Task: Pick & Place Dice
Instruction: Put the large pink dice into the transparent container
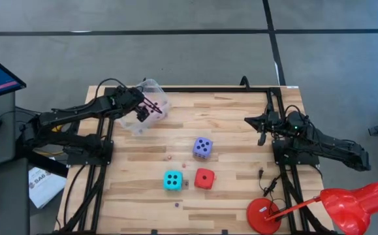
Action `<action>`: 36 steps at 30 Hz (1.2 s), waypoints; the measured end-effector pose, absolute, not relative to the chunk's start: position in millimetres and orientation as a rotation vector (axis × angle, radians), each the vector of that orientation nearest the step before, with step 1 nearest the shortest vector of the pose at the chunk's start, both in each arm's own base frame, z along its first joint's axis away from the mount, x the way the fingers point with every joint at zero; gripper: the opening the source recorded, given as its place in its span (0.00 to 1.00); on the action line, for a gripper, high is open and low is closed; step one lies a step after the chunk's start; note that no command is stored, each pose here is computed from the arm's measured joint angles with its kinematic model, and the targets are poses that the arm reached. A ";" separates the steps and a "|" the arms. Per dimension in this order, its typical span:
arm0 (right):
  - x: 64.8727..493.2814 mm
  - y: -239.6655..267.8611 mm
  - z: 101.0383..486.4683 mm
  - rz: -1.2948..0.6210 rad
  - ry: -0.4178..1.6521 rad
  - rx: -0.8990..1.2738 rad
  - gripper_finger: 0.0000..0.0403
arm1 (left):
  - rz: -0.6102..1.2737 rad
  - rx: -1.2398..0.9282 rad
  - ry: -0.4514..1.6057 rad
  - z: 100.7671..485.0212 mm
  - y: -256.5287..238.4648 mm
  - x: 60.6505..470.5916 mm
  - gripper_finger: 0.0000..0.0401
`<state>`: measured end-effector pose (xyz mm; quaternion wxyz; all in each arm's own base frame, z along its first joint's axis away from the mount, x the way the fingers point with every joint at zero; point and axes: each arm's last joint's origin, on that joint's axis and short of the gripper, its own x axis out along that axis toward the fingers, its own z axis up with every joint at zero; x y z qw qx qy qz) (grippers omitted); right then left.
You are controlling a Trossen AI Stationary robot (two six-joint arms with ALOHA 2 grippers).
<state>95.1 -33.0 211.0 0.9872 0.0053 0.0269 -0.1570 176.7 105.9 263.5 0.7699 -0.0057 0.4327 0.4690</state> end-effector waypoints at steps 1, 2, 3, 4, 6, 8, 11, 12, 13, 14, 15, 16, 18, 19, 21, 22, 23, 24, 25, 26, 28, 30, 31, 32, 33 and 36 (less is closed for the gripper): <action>95.1 -33.0 211.0 -0.315 0.054 0.011 0.00 | 1.027 -0.025 0.933 263.5 106.5 176.3 0.99; 95.2 -33.0 211.0 -0.315 0.054 0.011 0.00 | 1.030 -0.028 0.932 263.4 106.8 176.2 0.99; 95.2 -33.0 211.0 -0.315 0.053 0.010 0.00 | 1.030 -0.028 0.932 263.5 106.8 176.2 0.99; 95.2 -33.0 211.4 -0.315 0.050 0.010 0.00 | 1.030 -0.027 0.931 263.6 106.9 176.2 0.99; 95.3 -33.0 213.4 -0.315 0.029 0.006 0.00 | 1.029 -0.024 0.930 263.7 106.9 176.5 0.99; 95.4 -33.1 217.3 -0.315 -0.010 -0.001 0.00 | 1.036 -0.019 0.930 263.9 107.1 176.3 0.99; 96.4 -33.4 224.3 -0.315 -0.080 -0.014 0.00 | 1.065 0.000 0.931 264.2 107.6 175.7 0.99; 96.9 -33.6 226.3 -0.315 -0.100 -0.018 0.00 | 1.074 0.005 0.931 264.4 107.8 175.4 0.99; 97.7 -33.8 228.1 -0.315 -0.117 -0.021 0.00 | 1.079 0.008 0.931 264.5 107.9 175.4 0.99; 98.5 -34.1 229.1 -0.315 -0.126 -0.023 0.00 | 1.081 0.009 0.931 264.6 107.9 175.3 0.99; 99.8 -34.6 229.8 -0.315 -0.132 -0.024 0.00 | 1.082 0.010 0.931 264.6 107.9 175.3 0.99; 101.3 -35.1 230.1 -0.315 -0.134 -0.024 0.00 | 1.082 0.010 0.931 264.6 107.9 175.3 0.99; 104.6 -36.3 230.7 -0.315 -0.138 -0.025 0.00 | 1.082 0.010 0.931 264.6 107.9 175.3 0.99; 106.6 -37.0 231.2 -0.314 -0.142 -0.026 0.00 | 1.084 0.005 0.928 264.6 107.9 175.3 0.99; 110.8 -38.5 233.0 -0.315 -0.160 -0.029 0.00 | 1.085 0.003 0.926 264.6 107.9 175.3 0.99; 114.1 -39.7 233.7 -0.314 -0.169 -0.031 0.00 | 1.085 0.003 0.926 264.6 107.9 175.3 0.99; 117.9 -41.0 233.8 -0.314 -0.172 -0.031 0.00 | 1.085 0.003 0.926 264.6 107.9 175.3 0.99; 121.9 -42.4 233.0 -0.314 -0.168 -0.030 0.00 | 1.085 0.003 0.926 264.6 107.9 175.3 0.99; 125.7 -43.8 232.6 -0.315 -0.171 -0.031 0.00 | 1.086 0.003 0.926 264.7 107.9 175.3 0.99; 129.1 -45.0 233.0 -0.314 -0.182 -0.033 0.00 | 1.085 0.003 0.926 264.7 107.9 175.3 0.99; 135.1 -47.1 235.5 -0.314 -0.226 -0.041 0.00 | 1.086 0.003 0.920 264.9 108.1 175.7 0.99; 142.1 -49.6 235.8 -0.314 -0.253 -0.046 0.00 | 1.087 0.002 0.906 265.7 108.5 176.7 0.99; 145.4 -50.8 235.6 -0.313 -0.266 -0.049 0.00 | 1.084 0.007 0.901 266.1 108.7 177.2 0.99; 149.0 -52.1 234.3 -0.313 -0.268 -0.049 0.00 | 1.078 0.019 0.901 266.6 108.9 177.7 0.99; 152.2 -53.2 232.5 -0.314 -0.268 -0.049 0.00 | 1.074 0.028 0.901 266.9 109.1 178.1 0.99; 161.1 -56.7 229.2 -0.315 -0.288 -0.052 0.00 | 1.069 0.040 0.893 267.9 109.7 179.2 0.99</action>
